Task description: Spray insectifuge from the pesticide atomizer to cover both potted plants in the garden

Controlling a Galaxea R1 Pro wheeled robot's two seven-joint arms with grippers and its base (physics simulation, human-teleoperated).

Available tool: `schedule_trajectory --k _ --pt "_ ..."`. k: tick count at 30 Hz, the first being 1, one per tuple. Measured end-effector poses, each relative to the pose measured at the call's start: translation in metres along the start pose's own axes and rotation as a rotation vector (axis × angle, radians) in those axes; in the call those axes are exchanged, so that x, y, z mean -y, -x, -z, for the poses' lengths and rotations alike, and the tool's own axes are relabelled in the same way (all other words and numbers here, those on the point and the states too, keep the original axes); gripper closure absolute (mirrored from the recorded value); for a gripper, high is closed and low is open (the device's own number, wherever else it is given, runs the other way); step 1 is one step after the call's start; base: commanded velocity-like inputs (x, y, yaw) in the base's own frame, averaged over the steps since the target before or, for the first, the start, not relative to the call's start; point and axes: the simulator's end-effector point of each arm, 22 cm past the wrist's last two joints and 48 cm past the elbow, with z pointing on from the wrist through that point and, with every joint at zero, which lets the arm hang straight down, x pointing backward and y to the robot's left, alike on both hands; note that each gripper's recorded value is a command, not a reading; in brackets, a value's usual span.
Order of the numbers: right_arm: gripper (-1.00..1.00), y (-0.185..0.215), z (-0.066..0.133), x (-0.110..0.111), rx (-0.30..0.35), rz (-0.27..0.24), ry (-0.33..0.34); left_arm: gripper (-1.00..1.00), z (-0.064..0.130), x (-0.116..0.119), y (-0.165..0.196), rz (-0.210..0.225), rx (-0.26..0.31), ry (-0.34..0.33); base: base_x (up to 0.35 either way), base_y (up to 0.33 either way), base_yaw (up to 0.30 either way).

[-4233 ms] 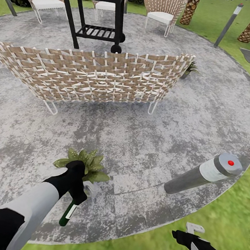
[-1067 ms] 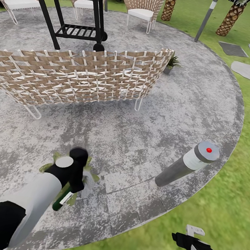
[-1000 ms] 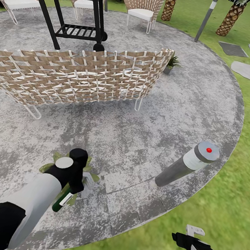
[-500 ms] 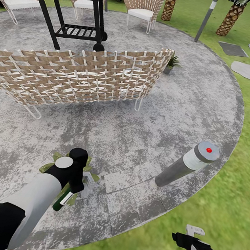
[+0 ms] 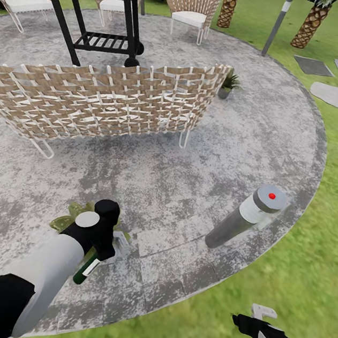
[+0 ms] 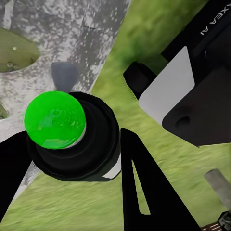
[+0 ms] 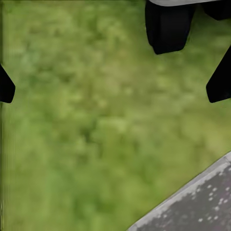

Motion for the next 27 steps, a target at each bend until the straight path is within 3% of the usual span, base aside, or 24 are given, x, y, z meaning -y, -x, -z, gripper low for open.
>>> schedule_trajectory --k 4,10,20,27 --pt "-1.00 0.000 0.000 0.000 0.000 -0.002 0.000 1.00 0.000 0.000 0.000 0.000 0.001 0.001 -0.041 -0.045 0.000" --pt "-1.00 0.000 0.000 0.000 0.000 -0.003 0.000 1.00 0.021 -0.011 0.013 -0.001 0.063 0.051 -0.003 -0.003 0.039" --pt "-1.00 -0.005 -0.003 0.000 -0.011 -0.002 -0.001 1.00 0.017 -0.012 0.013 0.001 0.060 0.046 -0.004 -0.004 0.191" --pt "-1.00 -0.009 -0.005 0.000 -0.018 -0.001 -0.002 1.00 0.013 -0.012 0.013 0.002 0.055 0.041 -0.144 -0.133 0.145"
